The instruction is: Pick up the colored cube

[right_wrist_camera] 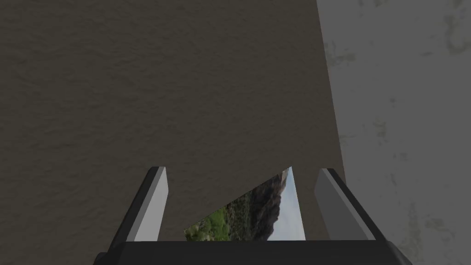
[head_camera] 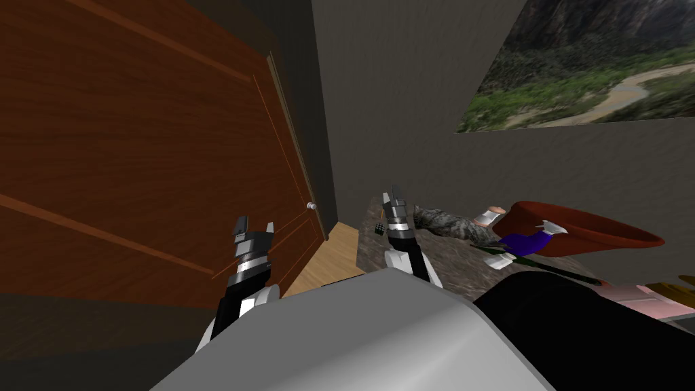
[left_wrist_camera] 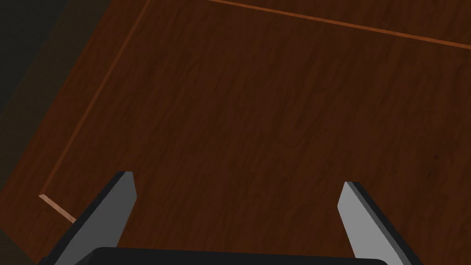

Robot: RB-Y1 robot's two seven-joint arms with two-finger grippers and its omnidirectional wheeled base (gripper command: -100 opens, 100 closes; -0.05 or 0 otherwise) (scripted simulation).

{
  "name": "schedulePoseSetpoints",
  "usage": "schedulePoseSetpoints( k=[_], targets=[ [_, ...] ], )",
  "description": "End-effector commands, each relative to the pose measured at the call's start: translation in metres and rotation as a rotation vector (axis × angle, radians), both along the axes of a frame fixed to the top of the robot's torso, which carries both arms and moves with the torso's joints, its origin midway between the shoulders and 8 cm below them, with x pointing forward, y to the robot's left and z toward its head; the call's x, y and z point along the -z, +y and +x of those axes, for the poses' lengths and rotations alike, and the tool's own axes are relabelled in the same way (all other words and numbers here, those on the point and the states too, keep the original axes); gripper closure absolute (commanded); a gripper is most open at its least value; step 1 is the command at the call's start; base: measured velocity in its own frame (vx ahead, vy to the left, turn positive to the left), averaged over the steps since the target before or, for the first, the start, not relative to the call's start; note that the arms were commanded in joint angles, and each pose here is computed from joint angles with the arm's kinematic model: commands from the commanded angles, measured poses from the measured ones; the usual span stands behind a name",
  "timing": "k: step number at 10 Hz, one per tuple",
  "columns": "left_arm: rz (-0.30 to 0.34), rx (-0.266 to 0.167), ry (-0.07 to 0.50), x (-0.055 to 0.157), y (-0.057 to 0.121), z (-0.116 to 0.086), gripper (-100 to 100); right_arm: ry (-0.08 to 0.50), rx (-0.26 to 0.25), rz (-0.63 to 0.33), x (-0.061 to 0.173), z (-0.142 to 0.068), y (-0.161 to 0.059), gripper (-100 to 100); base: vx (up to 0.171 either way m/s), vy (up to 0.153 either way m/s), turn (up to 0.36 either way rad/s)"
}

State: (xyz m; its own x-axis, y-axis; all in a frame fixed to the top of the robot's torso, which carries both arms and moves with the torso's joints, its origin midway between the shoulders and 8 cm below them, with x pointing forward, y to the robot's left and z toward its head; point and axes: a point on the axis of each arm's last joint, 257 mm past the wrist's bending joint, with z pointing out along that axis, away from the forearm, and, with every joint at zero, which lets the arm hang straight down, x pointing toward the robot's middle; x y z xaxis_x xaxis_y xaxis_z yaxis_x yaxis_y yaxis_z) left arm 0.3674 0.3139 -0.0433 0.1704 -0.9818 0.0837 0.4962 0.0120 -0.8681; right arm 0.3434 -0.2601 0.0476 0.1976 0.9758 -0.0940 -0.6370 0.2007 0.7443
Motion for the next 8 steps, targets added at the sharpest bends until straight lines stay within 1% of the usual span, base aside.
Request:
schedulePoseSetpoints(
  k=[1, 3, 5, 6, 8],
  targets=[
    [0.0, 0.0, 0.0, 0.0, 0.0, 0.0, 0, 0.047, -0.014, -0.035, 0.019, 0.002, 0.003, -100, -0.049, -0.005, -0.006],
    [0.0, 0.0, 0.0, 0.0, 0.0, 0.0, 0, 0.114, -0.028, -0.073, 0.046, 0.003, 0.006, -100, -0.092, -0.008, -0.003],
    [0.0, 0.0, 0.0, 0.0, 0.0, 0.0, 0, 0.202, -0.043, -0.119, 0.083, 0.002, 0.007, -100, -0.098, -0.01, 0.012],
    [0.0, 0.0, 0.0, 0.0, 0.0, 0.0, 0, 0.202, -0.043, -0.119, 0.083, 0.002, 0.007, -100, -0.059, -0.005, 0.004],
    [0.0, 0.0, 0.0, 0.0, 0.0, 0.0, 0, 0.31, -0.058, -0.174, 0.128, -0.004, 0.005, -100, -0.06, 0.013, 0.027]
  ],
)
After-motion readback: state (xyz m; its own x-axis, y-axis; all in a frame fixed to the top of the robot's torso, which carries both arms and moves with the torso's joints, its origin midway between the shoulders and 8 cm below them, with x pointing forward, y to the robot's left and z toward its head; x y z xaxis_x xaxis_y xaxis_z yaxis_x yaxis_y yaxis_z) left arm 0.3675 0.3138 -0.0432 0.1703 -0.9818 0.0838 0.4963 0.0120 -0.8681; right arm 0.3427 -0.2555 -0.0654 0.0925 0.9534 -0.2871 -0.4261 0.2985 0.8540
